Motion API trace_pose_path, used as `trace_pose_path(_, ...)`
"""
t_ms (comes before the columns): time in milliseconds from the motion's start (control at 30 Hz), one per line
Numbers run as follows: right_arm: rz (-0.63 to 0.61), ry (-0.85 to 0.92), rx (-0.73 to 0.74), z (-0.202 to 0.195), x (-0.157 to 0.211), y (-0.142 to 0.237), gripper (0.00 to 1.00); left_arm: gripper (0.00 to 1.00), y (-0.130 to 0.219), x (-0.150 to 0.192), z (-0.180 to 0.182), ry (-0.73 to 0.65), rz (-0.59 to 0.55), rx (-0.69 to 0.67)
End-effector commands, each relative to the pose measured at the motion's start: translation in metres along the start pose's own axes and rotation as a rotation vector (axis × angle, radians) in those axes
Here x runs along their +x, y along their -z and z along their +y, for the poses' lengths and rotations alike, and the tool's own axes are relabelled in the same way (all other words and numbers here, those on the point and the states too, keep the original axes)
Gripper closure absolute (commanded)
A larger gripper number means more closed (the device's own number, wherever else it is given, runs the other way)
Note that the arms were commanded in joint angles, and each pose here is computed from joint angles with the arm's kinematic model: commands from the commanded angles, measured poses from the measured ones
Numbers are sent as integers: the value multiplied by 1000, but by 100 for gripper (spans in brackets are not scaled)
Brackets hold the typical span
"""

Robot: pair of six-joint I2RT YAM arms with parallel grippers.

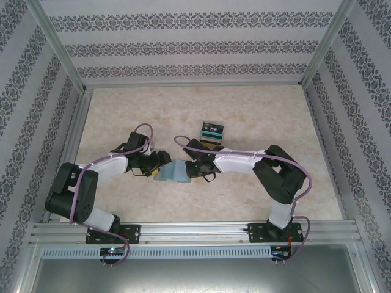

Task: Take the credit cards out of the card holder

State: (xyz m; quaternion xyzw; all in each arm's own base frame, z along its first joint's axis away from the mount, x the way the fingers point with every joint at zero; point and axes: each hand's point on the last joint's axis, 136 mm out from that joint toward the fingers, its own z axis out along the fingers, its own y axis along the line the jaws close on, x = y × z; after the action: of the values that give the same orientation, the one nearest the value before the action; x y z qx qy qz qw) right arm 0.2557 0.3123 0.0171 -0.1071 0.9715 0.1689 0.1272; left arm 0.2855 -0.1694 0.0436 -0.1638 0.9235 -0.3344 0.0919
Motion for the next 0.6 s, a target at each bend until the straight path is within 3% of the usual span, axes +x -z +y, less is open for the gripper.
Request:
trace_pose_path(0, 17, 1, -10, 2, 0, -7, 79, 27, -4, 4, -18, -50, 23, 53)
trace_pose_path(367, 19, -3, -12, 2, 2, -7, 78, 27, -10, 12, -40, -80, 53, 107)
trace_pose_path(567, 15, -5, -14, 2, 2, -7, 78, 26, -12, 10, -61, -74, 56, 205)
